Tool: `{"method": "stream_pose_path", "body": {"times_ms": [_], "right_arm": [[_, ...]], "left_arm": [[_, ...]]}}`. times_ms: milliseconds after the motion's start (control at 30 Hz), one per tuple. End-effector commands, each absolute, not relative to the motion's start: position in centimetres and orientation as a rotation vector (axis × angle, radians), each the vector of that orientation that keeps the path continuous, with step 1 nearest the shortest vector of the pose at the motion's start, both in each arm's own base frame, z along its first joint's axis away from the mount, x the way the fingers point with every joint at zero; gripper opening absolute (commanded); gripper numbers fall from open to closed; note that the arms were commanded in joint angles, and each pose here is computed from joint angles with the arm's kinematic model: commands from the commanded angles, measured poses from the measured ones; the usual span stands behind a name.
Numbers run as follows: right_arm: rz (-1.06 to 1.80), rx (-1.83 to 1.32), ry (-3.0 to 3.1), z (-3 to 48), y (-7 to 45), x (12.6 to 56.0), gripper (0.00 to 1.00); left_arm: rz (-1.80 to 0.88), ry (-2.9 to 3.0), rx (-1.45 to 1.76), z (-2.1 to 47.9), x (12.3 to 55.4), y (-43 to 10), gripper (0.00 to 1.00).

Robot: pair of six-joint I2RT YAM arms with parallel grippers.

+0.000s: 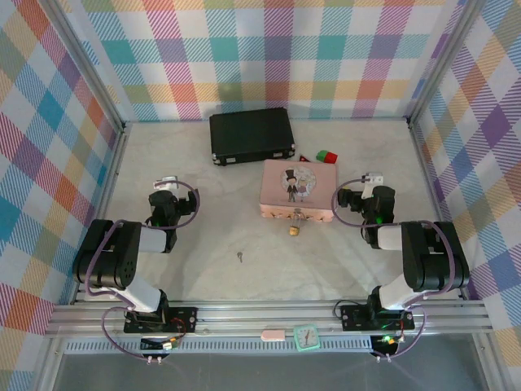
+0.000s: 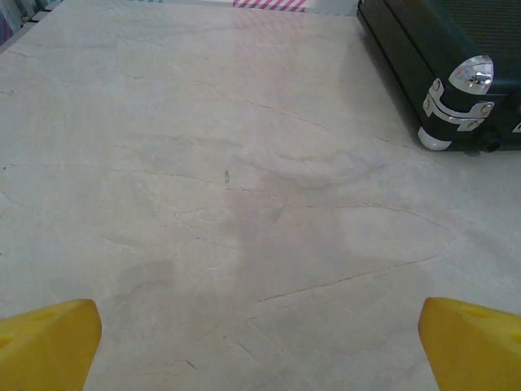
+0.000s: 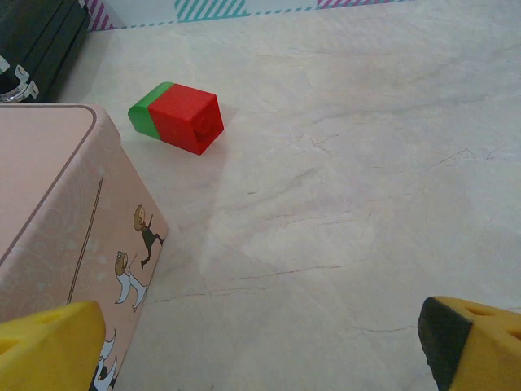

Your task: Unlock the padlock with the key

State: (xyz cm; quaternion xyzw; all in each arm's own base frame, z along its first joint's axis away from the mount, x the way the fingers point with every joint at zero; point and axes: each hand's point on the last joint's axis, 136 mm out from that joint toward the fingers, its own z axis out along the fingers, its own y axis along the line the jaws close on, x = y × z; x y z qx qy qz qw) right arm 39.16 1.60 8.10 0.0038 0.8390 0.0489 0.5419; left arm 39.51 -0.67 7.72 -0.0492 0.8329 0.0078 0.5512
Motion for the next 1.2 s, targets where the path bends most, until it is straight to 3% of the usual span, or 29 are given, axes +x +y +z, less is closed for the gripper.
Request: {"method": "stream_pose_path", "body": {"times_ms": [0, 1167], "right_arm": [[0.122, -0.018, 1.954, 9.13, 1.84, 39.84, 0.99], [0.105, 0.008, 1.978, 9.78, 1.44, 40.05, 0.99]], "left_arm": [[0.009, 1.961, -0.103, 8.19, 40.07, -0.85, 1.0], [0.008, 1.96, -0.104, 8.21, 40.06, -0.86, 1.0]]}}
